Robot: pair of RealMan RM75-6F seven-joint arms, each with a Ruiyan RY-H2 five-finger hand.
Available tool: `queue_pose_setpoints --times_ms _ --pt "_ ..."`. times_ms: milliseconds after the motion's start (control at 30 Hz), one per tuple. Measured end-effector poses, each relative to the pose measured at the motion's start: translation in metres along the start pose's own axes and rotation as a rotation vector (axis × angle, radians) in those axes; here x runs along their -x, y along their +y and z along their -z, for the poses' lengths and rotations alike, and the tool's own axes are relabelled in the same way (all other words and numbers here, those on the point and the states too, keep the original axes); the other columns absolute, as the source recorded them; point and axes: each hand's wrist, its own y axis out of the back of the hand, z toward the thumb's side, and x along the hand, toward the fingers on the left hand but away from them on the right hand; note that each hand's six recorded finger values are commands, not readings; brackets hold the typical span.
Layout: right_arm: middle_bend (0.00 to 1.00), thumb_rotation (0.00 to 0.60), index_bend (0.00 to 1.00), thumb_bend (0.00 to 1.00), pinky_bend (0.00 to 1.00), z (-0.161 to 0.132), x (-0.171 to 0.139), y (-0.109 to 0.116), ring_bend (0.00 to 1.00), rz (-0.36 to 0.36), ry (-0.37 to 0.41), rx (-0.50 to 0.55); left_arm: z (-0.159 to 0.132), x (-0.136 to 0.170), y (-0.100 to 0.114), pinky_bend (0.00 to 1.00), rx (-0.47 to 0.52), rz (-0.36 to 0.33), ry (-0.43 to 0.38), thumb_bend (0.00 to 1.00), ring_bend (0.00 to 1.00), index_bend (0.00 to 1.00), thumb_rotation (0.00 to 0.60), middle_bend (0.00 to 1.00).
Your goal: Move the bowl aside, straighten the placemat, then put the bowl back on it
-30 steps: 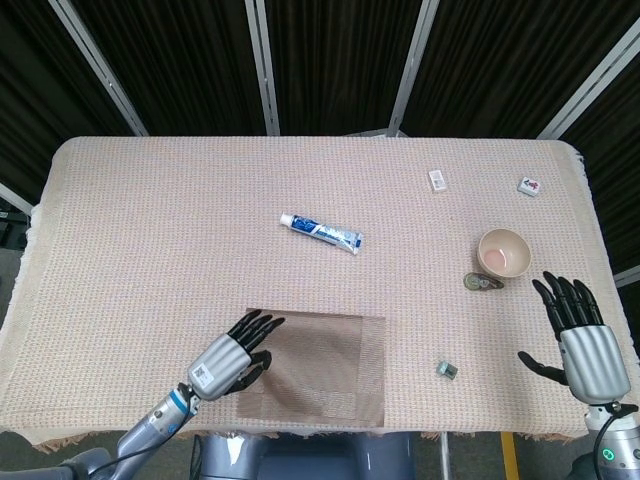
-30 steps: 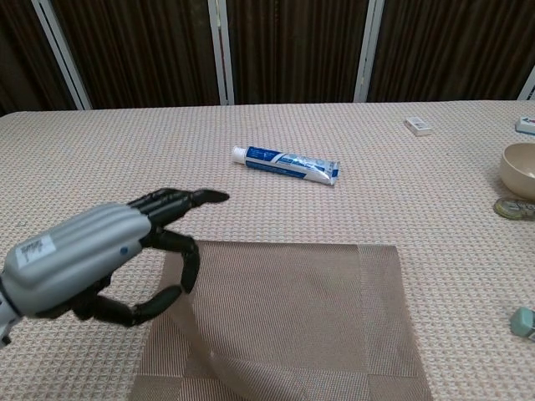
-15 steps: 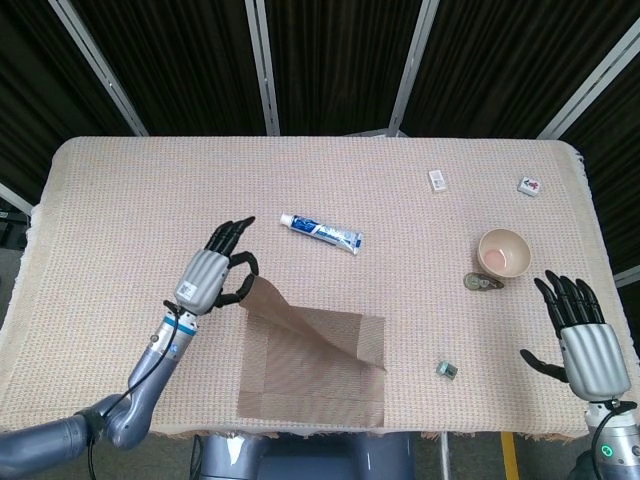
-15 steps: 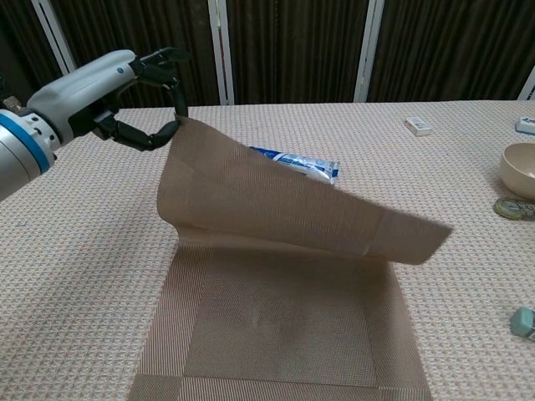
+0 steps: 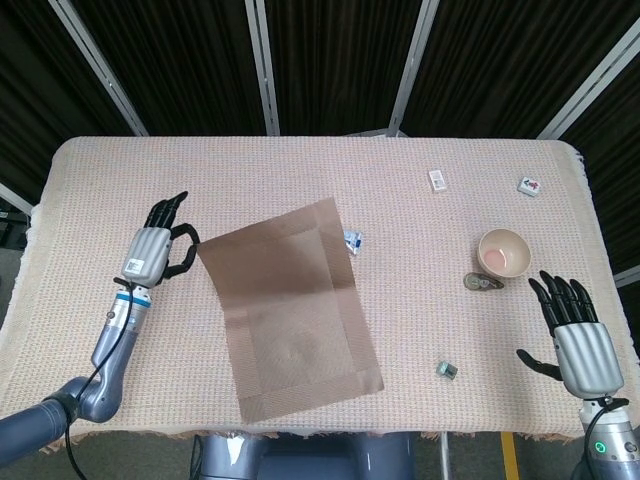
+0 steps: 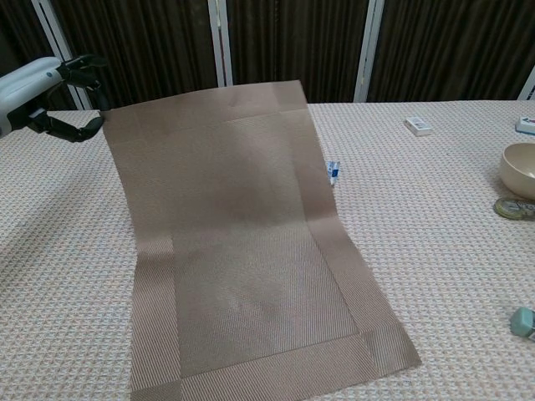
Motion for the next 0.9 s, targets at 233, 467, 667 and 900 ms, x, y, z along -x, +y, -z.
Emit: queue_pose_setpoints --times_ms 233,467,667,900 --pt "0.0 0.6 0.0 0.0 0.0 -0.001 -0.001 0.0 0.0 -0.002 0.005 0.0 0.024 0.011 0.004 0.0 -0.068 -0.001 0.026 0.09 0.0 0.01 0.6 0.0" --pt "0.0 0.6 0.0 0.0 0.0 -0.006 -0.003 -0.005 0.0 -0.022 0.027 -0.013 0.033 0.03 0.017 0.0 -0.213 0.024 0.053 0.0 0.0 0.0 0.6 0.0" --pt "0.0 0.6 0.0 0.0 0.0 -0.026 -0.005 -0.023 0.0 -0.091 0.118 -0.046 0.027 0.059 0.043 0.0 -0.247 -0.011 0.062 0.0 0.0 0.0 0.6 0.0" --pt "0.0 0.6 0.0 0.0 0.0 -0.068 0.005 -0.052 0.0 -0.234 0.303 -0.062 0.014 0.107 0.068 0.0 -0.303 -0.024 0.106 0.0 0.0 0.0 0.6 0.0"
